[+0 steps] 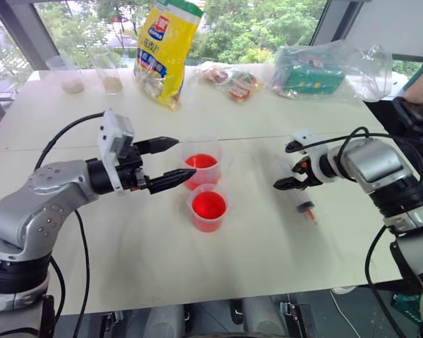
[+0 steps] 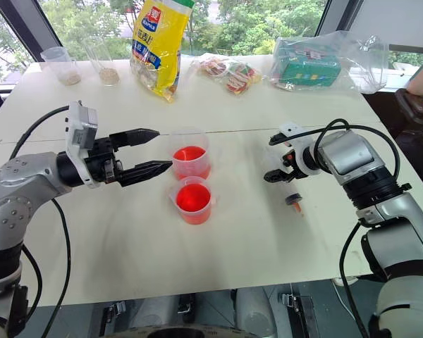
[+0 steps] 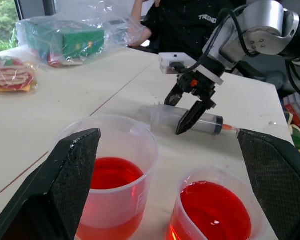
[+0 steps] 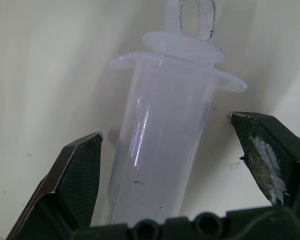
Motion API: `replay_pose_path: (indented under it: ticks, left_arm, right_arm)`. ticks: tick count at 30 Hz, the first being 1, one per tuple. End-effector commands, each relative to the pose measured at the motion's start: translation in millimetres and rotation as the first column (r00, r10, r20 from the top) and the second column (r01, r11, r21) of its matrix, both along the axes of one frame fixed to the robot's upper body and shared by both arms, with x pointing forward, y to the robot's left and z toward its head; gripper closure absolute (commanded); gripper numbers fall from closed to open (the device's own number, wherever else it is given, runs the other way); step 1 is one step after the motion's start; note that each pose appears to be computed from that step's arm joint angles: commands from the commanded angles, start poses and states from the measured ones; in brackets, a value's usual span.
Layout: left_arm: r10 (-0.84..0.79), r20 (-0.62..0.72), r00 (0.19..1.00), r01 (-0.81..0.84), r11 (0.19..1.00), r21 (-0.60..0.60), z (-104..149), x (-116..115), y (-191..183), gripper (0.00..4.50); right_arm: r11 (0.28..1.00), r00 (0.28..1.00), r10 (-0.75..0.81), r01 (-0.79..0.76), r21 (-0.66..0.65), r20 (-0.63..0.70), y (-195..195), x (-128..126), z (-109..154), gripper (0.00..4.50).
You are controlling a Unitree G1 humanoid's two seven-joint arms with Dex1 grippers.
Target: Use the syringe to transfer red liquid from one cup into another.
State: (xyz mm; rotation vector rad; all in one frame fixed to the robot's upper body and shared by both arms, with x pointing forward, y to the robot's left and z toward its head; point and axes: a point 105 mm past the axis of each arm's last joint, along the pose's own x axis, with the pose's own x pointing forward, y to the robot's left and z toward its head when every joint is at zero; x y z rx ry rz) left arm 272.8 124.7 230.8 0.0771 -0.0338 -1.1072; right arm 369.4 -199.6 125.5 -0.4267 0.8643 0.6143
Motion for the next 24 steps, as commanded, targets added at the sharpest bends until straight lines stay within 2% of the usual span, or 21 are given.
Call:
replay_pose_path:
  ticks: [1,3,4,10,15,16,18,20,22,24]
  left_arm:
    - [0.023,0.051,0.998,-0.022,1.000,-0.017,9,-2,6,0.00]
    - [0.034,0.054,0.998,-0.033,0.999,-0.019,9,1,8,0.00]
    - [0.036,0.057,0.998,-0.035,0.999,-0.021,10,2,8,0.00]
    - [0.065,0.095,0.993,-0.065,0.998,-0.005,19,8,20,0.00]
    - [0.090,0.114,0.989,-0.087,0.996,-0.026,34,16,26,0.00]
    - [0.094,0.119,0.988,-0.091,0.995,-0.026,37,18,29,0.00]
    - [0.099,0.134,0.986,-0.095,0.995,-0.036,49,25,33,0.00]
    - [0.095,0.139,0.986,-0.089,0.995,-0.045,56,30,34,0.00]
    - [0.089,0.133,0.987,-0.085,0.996,-0.036,56,34,39,0.00]
    - [0.079,0.130,0.988,-0.076,0.997,-0.026,54,35,38,0.00]
  right_arm:
    - [0.999,0.999,0.039,-0.038,0.021,-0.029,13,-2,-2,1.78]
    - [0.999,0.999,0.026,-0.025,0.036,-0.026,13,0,2,2.73]
    - [0.999,1.000,0.015,-0.014,0.045,-0.021,12,1,5,3.06]
    - [0.995,0.996,-0.016,0.007,0.100,0.086,11,2,39,3.06]
    - [0.946,0.946,0.018,-0.120,0.301,0.322,31,-4,109,3.06]
    - [0.907,0.914,0.030,-0.195,0.374,0.405,45,-7,131,3.06]
    - [0.773,0.795,0.060,-0.420,0.476,0.604,77,-20,184,3.06]
    - [0.646,0.693,0.037,-0.566,0.512,0.720,98,-31,214,3.06]
    - [0.565,0.657,-0.026,-0.612,0.554,0.753,117,-30,220,3.06]
    - [0.513,0.641,-0.063,-0.636,0.576,0.765,131,-27,217,3.06]
